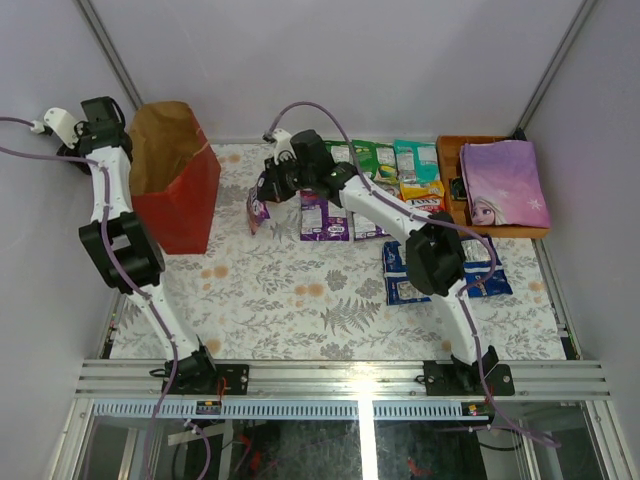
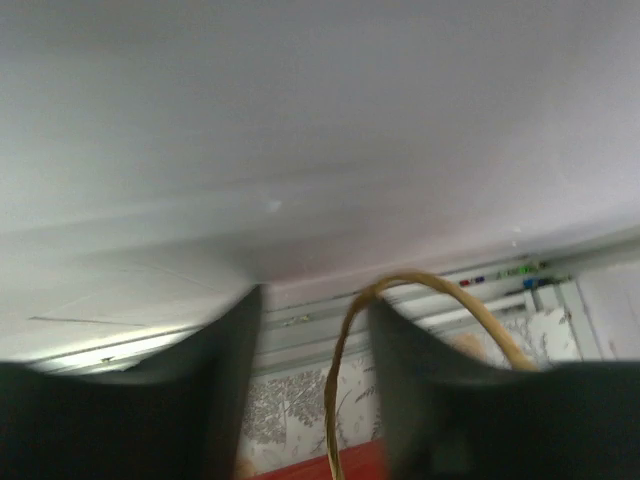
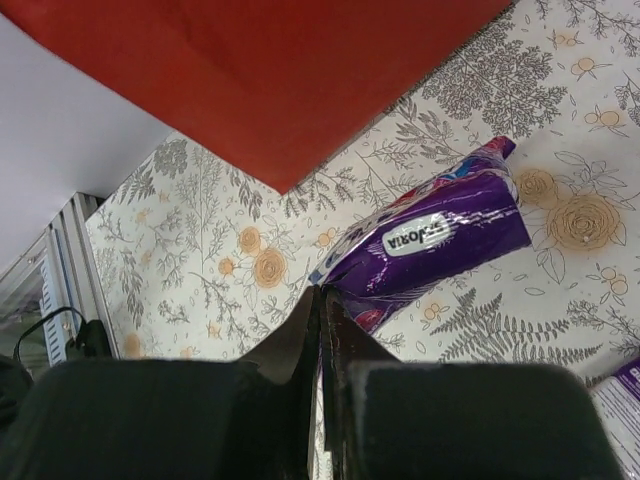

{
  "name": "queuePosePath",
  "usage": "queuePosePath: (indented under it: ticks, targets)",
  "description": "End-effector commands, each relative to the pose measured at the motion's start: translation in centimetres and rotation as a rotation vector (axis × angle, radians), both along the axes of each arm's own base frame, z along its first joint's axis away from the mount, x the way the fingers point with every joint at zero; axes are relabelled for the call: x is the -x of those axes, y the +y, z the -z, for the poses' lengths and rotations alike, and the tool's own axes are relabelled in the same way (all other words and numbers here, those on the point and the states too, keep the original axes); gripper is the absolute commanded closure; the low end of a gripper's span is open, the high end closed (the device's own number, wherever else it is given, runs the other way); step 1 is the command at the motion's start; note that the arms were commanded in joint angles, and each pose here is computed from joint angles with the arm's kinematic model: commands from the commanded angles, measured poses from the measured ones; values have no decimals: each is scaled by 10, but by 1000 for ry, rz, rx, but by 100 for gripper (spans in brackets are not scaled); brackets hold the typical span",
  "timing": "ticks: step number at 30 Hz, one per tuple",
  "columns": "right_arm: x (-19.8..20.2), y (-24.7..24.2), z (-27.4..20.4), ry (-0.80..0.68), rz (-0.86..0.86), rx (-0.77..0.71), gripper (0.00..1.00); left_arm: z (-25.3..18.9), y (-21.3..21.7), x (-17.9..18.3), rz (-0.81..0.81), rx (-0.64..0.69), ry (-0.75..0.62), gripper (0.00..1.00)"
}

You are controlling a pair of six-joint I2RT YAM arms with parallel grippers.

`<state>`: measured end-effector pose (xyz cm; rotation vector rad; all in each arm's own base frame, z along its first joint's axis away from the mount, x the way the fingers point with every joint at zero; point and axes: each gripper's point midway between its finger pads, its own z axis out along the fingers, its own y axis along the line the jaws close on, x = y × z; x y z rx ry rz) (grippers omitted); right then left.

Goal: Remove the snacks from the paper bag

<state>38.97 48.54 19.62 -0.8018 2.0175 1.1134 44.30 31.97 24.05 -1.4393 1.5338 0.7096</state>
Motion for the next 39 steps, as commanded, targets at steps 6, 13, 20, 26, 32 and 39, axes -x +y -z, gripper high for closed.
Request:
queuePosePath:
  ticks: [6, 13, 20, 26, 32, 39]
  targets:
    - [-7, -9, 68, 126, 91, 117, 100, -70, -27, -13, 167, 27, -192, 0]
    - [-1, -38, 108, 207, 103, 247, 100, -116, -111, 3, 265, -118, -87, 0]
    - [9, -58, 62, 87, -50, 316, 100, -141, -215, 34, 520, -186, -130, 0]
    - [20, -83, 39, -12, -228, 411, 100, -159, -293, 75, 888, -273, -162, 0]
    - [-7, -90, 42, -92, -225, 485, 100, -122, -351, 118, 1200, -140, -209, 0]
    - [-39, -67, 55, -190, -178, 431, 47, -42, -380, 133, 1276, 30, -105, 0]
